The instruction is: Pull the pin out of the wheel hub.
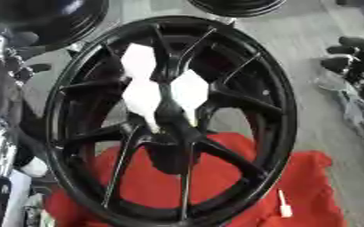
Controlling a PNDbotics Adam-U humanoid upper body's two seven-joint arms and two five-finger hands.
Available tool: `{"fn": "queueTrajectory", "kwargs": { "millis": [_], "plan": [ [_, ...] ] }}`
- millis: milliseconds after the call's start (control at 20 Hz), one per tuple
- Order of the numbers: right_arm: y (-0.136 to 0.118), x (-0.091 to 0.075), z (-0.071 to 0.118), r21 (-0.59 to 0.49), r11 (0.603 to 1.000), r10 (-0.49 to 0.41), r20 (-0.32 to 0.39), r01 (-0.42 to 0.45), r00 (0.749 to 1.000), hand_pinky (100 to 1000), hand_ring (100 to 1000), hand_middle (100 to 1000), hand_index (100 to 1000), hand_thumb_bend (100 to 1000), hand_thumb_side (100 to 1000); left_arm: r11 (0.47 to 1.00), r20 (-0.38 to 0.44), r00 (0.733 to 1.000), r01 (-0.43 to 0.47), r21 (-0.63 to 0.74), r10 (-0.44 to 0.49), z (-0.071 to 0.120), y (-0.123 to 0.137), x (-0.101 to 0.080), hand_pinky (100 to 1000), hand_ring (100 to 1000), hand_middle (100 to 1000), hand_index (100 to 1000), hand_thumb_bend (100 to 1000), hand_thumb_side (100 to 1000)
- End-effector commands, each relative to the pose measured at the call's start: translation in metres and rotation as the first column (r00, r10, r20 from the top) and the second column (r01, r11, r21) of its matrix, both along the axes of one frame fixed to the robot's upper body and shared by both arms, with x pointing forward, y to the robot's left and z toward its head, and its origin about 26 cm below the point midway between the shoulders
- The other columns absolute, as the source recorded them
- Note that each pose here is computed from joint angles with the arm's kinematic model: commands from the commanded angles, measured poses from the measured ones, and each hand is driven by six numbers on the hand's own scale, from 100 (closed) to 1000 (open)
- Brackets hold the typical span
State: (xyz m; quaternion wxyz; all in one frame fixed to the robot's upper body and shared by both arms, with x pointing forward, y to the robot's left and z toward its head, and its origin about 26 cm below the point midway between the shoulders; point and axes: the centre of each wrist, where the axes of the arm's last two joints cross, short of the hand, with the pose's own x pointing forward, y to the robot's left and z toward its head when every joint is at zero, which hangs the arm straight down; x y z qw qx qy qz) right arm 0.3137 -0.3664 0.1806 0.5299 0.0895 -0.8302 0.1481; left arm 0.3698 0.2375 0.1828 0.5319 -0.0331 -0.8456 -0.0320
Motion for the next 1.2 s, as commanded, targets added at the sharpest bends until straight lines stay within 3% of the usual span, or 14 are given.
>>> {"fn": "queueTrajectory", "kwargs": {
  "millis": [50, 250, 350, 500, 700, 800, 950, 1200],
  "plan": [
    [-0.003, -0.001, 0.009, -0.016, 1.0, -0.005, 0.021, 0.005, 1.0, 950, 769, 761, 832, 100, 686, 1.0, 0.039, 0.999, 0.006, 0.016, -0.006, 0.012, 0.0, -0.001, 676, 781, 748, 722, 135, 795],
    [-0.003, -0.001, 0.01, -0.013, 1.0, -0.008, 0.023, 0.008, 1.0, 950, 769, 761, 832, 100, 685, 1.0, 0.059, 0.998, 0.011, 0.022, -0.012, 0.019, -0.001, 0.0, 677, 785, 752, 725, 130, 788],
    [-0.004, -0.002, 0.009, -0.014, 1.0, -0.009, 0.023, 0.009, 1.0, 950, 769, 762, 832, 100, 685, 0.999, 0.091, 0.996, 0.02, 0.041, -0.024, 0.031, -0.001, 0.001, 679, 788, 757, 728, 115, 771],
    [-0.005, -0.002, 0.008, -0.019, 1.0, -0.014, 0.017, 0.014, 1.0, 951, 770, 762, 832, 100, 686, 0.992, 0.198, 0.979, 0.031, 0.121, -0.055, 0.069, -0.002, 0.004, 686, 795, 768, 737, 100, 733],
    [-0.007, -0.004, 0.006, -0.031, 0.999, -0.021, 0.009, 0.021, 1.0, 951, 770, 763, 832, 100, 687, 0.94, 0.367, 0.918, 0.019, 0.34, -0.151, 0.136, -0.006, 0.003, 705, 803, 780, 753, 100, 693],
    [-0.008, -0.005, 0.005, -0.039, 0.999, -0.025, 0.004, 0.025, 1.0, 951, 770, 763, 832, 100, 690, 0.891, 0.414, 0.885, 0.004, 0.454, -0.215, 0.164, -0.009, 0.001, 717, 806, 783, 761, 100, 687],
    [-0.009, -0.006, 0.003, -0.051, 0.998, -0.029, -0.003, 0.028, 1.0, 951, 770, 763, 832, 100, 692, 0.785, 0.42, 0.854, -0.021, 0.619, -0.307, 0.196, -0.013, -0.001, 736, 810, 787, 775, 100, 689],
    [-0.011, -0.007, 0.001, -0.068, 0.997, -0.038, -0.014, 0.037, 0.999, 951, 770, 763, 832, 100, 695, 0.556, 0.373, 0.808, -0.067, 0.828, -0.457, 0.225, -0.028, -0.003, 779, 816, 791, 807, 100, 645]
  ]
}}
